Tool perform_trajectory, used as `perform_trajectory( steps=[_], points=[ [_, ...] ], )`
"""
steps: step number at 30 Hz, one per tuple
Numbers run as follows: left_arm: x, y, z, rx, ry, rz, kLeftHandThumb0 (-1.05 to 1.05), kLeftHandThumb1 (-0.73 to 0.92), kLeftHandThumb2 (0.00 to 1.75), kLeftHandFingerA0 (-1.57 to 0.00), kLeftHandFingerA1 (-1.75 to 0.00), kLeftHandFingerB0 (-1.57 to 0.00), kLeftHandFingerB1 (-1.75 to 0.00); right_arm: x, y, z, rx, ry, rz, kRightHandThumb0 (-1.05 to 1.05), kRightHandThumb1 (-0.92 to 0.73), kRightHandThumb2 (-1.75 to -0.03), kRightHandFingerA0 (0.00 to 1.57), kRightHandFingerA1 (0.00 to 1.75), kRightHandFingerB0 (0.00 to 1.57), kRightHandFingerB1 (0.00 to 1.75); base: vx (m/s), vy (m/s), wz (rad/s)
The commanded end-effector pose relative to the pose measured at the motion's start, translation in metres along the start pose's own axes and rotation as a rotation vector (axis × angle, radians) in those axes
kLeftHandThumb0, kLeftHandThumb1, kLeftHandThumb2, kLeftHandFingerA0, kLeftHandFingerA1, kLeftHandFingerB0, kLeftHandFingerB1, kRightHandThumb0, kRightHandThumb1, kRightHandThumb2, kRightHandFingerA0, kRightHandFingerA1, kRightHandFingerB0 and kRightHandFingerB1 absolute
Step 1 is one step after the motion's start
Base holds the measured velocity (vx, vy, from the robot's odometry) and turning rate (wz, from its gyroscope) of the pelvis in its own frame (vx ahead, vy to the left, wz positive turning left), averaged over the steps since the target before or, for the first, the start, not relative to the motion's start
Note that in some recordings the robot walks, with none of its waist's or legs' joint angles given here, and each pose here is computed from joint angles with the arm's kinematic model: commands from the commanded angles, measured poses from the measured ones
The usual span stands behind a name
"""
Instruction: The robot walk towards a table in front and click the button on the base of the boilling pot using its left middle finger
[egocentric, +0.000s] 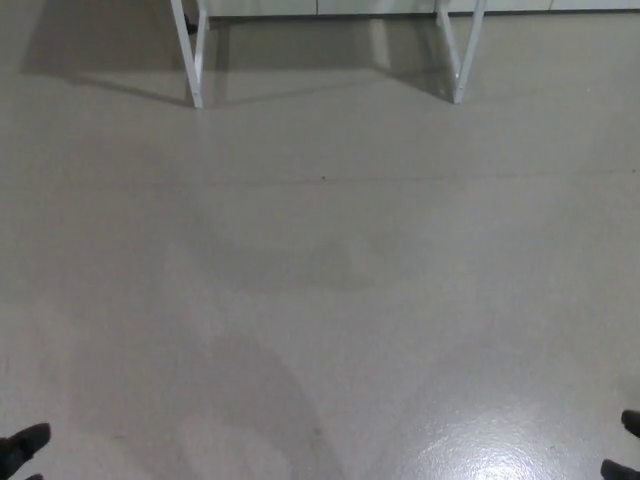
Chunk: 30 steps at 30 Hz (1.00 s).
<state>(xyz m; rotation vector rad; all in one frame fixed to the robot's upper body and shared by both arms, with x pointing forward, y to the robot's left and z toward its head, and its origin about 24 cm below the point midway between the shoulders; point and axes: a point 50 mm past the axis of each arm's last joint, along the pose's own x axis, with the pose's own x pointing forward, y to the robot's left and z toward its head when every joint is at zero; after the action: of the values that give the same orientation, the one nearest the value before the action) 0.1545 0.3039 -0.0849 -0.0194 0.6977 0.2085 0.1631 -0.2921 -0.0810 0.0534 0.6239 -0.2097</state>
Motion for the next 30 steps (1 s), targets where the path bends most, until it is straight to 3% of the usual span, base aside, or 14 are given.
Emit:
perform_trajectory(
  steps=[1, 8, 22, 30],
  points=[
    [-0.005, 0.001, -0.004, -0.055, -0.021, -0.044, 0.14, 0.44, 0.91, -0.23, -0.57, -0.1, -0.49, -0.008, -0.003, -0.006, 0.103, -0.02, 0.025, -0.1, -0.54, -0.57, 0.47, 0.44, 0.38, 0.38, 0.0, 0.0, 0.0],
    [-0.009, 0.002, -0.008, -0.061, -0.003, -0.055, 0.12, 0.43, 0.9, -0.23, -0.57, -0.11, -0.49, -0.013, -0.006, -0.015, 0.061, -0.005, 0.031, -0.1, -0.52, -0.55, 0.55, 0.46, 0.39, 0.37, 0.0, 0.0, 0.0],
    [-0.009, 0.004, -0.01, -0.065, 0.013, -0.058, 0.11, 0.45, 0.9, -0.23, -0.58, -0.14, -0.5, -0.016, -0.006, -0.02, 0.042, 0.009, 0.037, -0.13, -0.54, -0.56, 0.57, 0.46, 0.41, 0.37, 0.12, 0.013, 0.05],
    [-0.009, 0.003, -0.01, -0.059, 0.011, -0.068, 0.1, 0.45, 0.91, -0.23, -0.58, -0.14, -0.51, -0.017, -0.005, -0.021, 0.041, 0.001, 0.041, -0.1, -0.52, -0.55, 0.59, 0.48, 0.42, 0.38, 0.07, 0.199, -0.21]
  ],
)
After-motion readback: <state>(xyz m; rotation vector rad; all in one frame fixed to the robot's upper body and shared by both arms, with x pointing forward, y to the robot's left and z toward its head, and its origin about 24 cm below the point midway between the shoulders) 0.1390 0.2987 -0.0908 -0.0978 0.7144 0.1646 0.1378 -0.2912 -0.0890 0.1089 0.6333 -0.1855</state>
